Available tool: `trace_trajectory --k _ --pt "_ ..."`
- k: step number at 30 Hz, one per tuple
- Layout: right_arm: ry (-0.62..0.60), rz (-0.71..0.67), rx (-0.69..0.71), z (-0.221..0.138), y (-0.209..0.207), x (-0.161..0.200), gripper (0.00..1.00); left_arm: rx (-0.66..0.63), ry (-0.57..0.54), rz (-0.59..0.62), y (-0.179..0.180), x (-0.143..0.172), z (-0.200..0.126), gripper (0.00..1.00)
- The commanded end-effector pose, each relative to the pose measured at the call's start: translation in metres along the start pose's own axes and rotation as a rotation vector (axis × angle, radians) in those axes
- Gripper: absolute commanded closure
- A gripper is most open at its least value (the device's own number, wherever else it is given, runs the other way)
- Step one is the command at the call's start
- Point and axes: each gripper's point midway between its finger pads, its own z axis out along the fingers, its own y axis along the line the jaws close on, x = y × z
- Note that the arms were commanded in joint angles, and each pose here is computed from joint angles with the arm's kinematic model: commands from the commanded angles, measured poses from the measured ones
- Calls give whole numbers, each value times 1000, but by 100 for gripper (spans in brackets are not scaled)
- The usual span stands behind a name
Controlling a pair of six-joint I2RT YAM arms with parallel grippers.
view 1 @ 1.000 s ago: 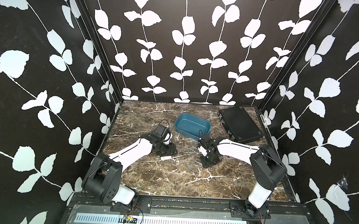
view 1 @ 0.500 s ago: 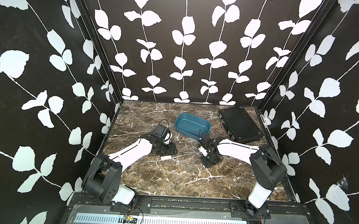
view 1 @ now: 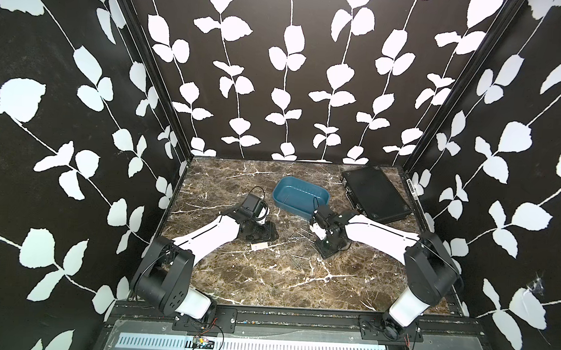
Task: Put the nails on the desktop into the storage box
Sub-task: Pick up the nail from the center of the board, then place the nail in the storage box.
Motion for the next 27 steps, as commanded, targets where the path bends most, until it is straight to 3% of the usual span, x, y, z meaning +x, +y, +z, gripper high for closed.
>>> trace_trajectory --k 1,13,21,27 --pt "-45 2 -55 -26 10 -8 96 7 -22 -3 -2 -7 -2 45" --pt "-324 331 -367 -103 20 -96 98 4 -23 2 -2 -4 -5 45" --pt "-389 612 -465 -91 -7 -164 98 -29 -17 30 3 4 -17 45" --pt "-390 716 -406 -64 -31 -196 98 -55 -22 53 6 9 -28 45"
